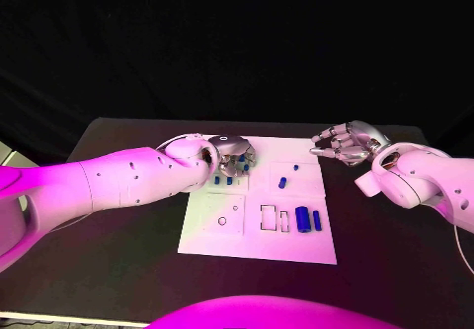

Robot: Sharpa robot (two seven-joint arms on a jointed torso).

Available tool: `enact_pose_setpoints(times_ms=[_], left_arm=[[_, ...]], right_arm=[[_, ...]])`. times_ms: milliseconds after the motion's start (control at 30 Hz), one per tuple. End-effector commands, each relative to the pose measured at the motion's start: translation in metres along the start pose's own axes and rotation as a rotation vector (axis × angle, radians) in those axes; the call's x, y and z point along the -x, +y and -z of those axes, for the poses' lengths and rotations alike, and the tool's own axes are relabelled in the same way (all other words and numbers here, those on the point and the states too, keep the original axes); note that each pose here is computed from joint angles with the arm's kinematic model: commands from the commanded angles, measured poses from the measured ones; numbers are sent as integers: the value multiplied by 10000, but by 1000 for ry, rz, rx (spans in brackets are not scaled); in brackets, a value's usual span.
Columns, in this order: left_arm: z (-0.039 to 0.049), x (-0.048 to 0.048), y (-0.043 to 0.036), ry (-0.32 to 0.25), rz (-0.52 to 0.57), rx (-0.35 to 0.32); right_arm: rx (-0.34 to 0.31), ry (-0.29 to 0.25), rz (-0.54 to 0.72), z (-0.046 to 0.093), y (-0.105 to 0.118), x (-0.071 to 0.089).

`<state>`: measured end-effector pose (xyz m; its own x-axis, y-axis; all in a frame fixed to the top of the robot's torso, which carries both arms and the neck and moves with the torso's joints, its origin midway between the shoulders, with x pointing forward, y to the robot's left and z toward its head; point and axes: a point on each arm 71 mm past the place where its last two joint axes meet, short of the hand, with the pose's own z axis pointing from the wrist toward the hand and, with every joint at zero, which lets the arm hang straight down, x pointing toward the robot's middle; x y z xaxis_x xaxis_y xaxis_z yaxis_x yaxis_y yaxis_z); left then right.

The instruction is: Assemble the parts on the task board

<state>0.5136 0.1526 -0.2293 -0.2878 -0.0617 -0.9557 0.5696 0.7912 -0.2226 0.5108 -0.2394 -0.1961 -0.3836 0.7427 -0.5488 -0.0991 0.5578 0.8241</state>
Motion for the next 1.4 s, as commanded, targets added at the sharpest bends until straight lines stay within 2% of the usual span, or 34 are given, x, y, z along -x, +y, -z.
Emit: enact_pose_setpoints(times_ms=[33, 533, 933, 1400], left_arm=[[-4, -36, 9, 37, -20, 15], [-21, -4, 49, 26, -16, 51], [-24, 2, 49, 31, -6, 47], [-28, 21, 64, 8, -3, 49]], right_arm=[[13, 11, -2, 1, 10, -15], [12, 12, -1, 0, 12, -18], [13, 13, 3, -1, 13, -20], [13, 12, 3, 1, 12, -17]])
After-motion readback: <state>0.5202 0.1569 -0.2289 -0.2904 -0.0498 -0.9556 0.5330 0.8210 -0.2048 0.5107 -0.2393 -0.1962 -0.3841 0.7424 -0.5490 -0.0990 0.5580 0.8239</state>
